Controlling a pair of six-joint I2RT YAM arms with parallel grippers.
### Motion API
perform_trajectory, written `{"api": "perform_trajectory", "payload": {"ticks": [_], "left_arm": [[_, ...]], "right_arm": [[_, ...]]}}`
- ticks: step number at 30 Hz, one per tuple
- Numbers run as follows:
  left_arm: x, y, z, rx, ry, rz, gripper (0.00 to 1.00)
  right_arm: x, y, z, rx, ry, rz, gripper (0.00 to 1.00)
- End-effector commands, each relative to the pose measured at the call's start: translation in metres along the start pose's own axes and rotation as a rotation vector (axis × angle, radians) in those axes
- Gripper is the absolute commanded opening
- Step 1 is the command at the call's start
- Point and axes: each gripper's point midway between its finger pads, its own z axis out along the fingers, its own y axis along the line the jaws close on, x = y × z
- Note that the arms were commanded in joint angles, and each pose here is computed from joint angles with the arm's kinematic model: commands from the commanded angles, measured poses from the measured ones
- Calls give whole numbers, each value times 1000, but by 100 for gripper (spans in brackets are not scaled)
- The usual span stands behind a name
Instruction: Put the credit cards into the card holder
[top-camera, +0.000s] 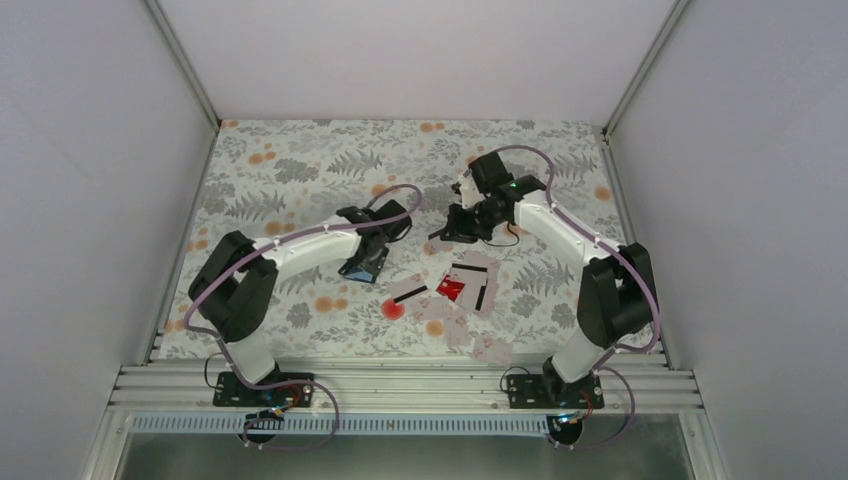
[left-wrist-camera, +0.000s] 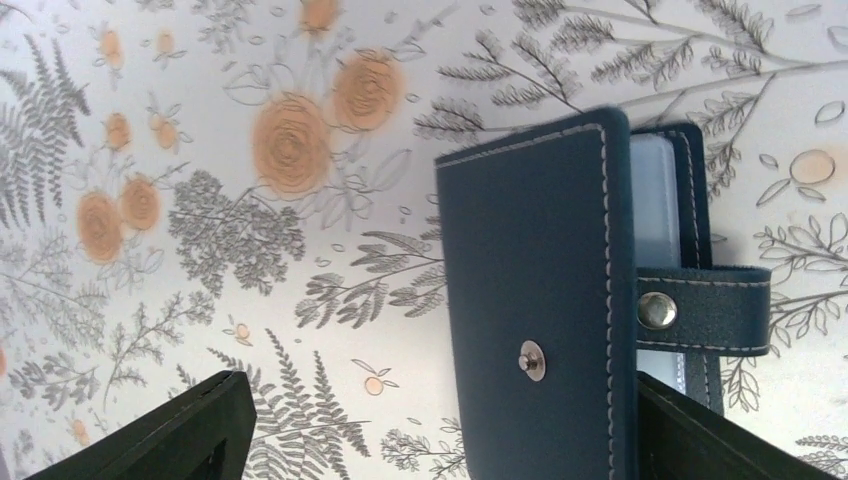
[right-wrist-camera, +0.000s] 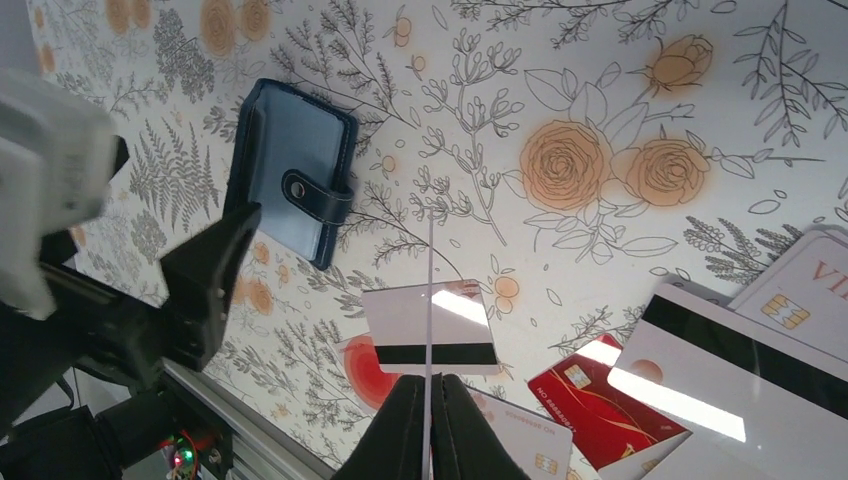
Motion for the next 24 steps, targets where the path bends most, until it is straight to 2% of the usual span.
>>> {"api": "perform_trajectory", "payload": {"ticks": [1, 5, 10, 13, 21, 24], "left_arm": [[-9, 18, -11, 21, -48, -92, 83], [-7, 22, -6, 110, -42, -167, 67], [2, 27, 7, 156, -12, -212, 59], [4, 31, 10, 172, -5, -239, 50], [6, 38, 13, 318, -14, -350, 34], [9, 40, 15, 356, -7, -381, 25]], "right_arm": [[-6, 15, -3, -13, -9, -22, 4], [-4, 17, 9, -3, 21, -26, 4], [-3, 24, 15, -4, 32, -36, 4], [-2, 28, 18, -7, 37, -45, 4], [-1, 37, 25, 3, 51, -71, 4], [-1, 40, 26, 7, 52, -83, 4]]}}
